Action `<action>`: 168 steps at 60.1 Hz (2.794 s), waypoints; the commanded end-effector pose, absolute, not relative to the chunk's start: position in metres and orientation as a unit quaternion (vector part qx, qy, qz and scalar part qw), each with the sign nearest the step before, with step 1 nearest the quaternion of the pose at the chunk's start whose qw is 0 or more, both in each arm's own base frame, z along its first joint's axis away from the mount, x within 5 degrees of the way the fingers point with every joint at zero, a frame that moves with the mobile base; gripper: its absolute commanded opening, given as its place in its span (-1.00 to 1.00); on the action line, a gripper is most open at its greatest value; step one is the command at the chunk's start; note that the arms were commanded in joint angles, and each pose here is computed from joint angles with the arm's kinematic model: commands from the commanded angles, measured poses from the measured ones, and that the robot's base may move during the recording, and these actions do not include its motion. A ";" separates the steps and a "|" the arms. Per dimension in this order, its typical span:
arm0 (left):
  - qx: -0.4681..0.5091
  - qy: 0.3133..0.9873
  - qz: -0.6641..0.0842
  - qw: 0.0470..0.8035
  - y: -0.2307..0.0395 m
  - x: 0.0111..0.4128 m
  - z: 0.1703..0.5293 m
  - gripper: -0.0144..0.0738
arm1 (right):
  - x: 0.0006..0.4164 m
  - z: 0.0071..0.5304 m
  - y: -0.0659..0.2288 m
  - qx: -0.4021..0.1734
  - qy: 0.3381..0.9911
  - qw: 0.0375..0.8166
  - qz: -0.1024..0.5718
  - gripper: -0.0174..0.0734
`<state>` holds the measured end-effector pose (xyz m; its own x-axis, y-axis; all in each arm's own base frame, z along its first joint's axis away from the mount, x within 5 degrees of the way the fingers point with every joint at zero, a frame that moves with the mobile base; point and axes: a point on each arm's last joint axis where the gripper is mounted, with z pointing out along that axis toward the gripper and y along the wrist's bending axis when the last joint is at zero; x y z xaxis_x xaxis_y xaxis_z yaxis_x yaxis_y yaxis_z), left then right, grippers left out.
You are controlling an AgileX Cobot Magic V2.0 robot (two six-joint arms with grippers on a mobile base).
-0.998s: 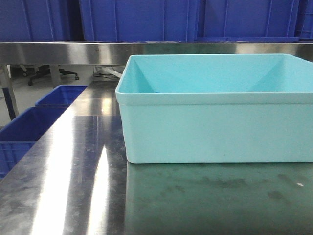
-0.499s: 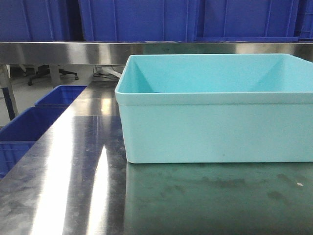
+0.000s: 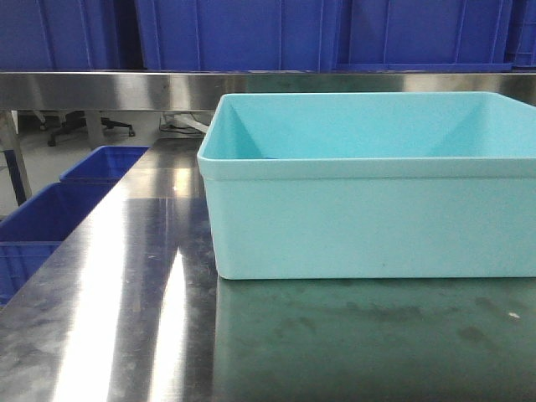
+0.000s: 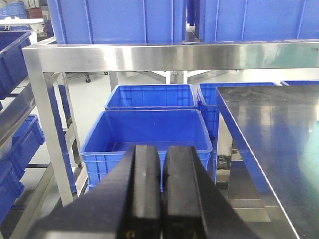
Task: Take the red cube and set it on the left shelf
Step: 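Hold the red cube raised in the right gripper, then drive the base back and turn away from the table, holding the cube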
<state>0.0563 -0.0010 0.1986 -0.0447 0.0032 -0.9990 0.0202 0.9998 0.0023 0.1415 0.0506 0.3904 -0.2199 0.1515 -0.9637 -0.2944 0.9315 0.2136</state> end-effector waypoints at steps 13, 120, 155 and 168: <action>0.008 0.694 -0.009 0.720 -0.001 0.056 0.200 -0.44 | 0.139 0.410 0.050 -0.050 0.716 0.670 0.187 -0.49; 0.008 0.694 -0.009 0.720 -0.001 0.056 0.200 -0.44 | 0.139 0.410 0.050 -0.050 0.717 0.670 0.187 -0.49; 0.008 0.694 -0.009 0.720 -0.001 0.056 0.200 -0.44 | 0.139 0.410 0.050 -0.050 0.717 0.670 0.187 -0.49; 0.008 0.694 -0.009 0.720 -0.001 0.056 0.200 -0.44 | 0.139 0.410 0.050 -0.050 0.717 0.670 0.187 -0.49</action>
